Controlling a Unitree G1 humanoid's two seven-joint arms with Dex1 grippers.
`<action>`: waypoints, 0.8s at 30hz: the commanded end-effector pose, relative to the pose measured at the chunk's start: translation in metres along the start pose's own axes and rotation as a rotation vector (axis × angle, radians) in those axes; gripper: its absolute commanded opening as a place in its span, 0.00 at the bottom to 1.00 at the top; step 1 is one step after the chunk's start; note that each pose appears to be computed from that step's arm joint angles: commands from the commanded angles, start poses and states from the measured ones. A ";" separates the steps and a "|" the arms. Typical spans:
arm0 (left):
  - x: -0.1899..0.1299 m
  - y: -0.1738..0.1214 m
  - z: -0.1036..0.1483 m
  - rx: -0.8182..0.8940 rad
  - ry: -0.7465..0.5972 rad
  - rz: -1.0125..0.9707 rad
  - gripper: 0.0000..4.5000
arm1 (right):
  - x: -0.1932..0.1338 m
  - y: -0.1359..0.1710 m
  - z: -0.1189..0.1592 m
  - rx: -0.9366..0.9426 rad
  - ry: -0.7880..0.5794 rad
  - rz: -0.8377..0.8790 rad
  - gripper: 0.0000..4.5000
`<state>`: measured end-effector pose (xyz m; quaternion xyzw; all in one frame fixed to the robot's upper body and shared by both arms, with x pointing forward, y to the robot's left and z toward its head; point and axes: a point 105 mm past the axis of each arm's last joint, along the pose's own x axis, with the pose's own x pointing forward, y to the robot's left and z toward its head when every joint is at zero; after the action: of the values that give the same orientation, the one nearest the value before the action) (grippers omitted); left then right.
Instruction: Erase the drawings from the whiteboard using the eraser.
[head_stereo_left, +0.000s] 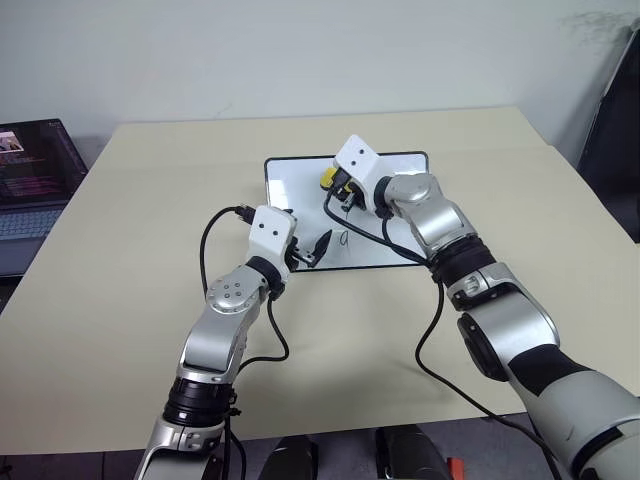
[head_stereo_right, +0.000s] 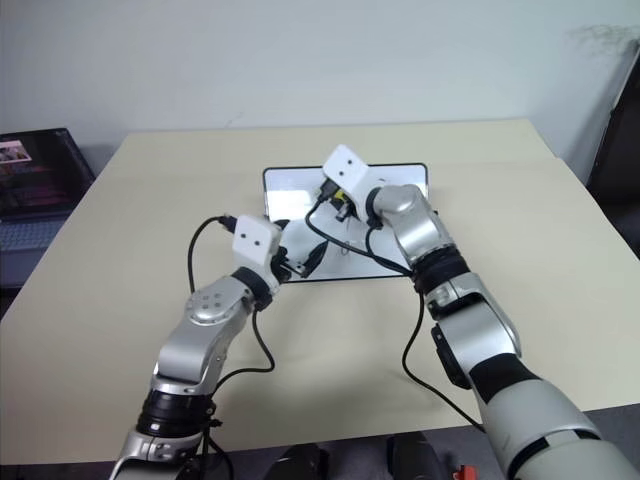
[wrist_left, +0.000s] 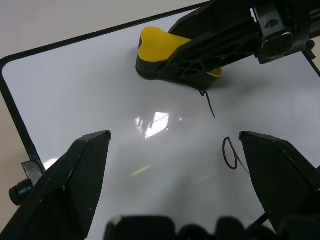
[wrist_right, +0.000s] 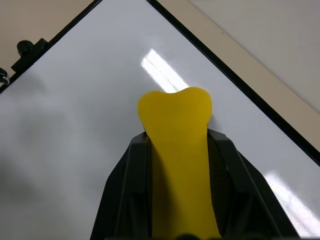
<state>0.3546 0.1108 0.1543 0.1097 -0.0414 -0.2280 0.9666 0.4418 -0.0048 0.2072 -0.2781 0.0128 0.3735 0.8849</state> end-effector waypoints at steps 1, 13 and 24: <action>-0.002 0.002 0.016 0.021 -0.052 0.003 1.00 | -0.012 -0.011 0.031 0.001 -0.109 -0.041 0.25; 0.005 -0.002 0.018 0.027 -0.058 -0.054 1.00 | -0.057 -0.035 0.022 0.050 -0.091 -0.156 0.25; -0.005 -0.011 0.011 0.033 -0.035 -0.136 1.00 | -0.074 -0.037 -0.005 0.103 -0.027 -0.207 0.25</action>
<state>0.3503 0.1039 0.1526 0.1204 -0.0337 -0.2838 0.9507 0.4188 -0.0769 0.2216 -0.2309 0.0206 0.2872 0.9294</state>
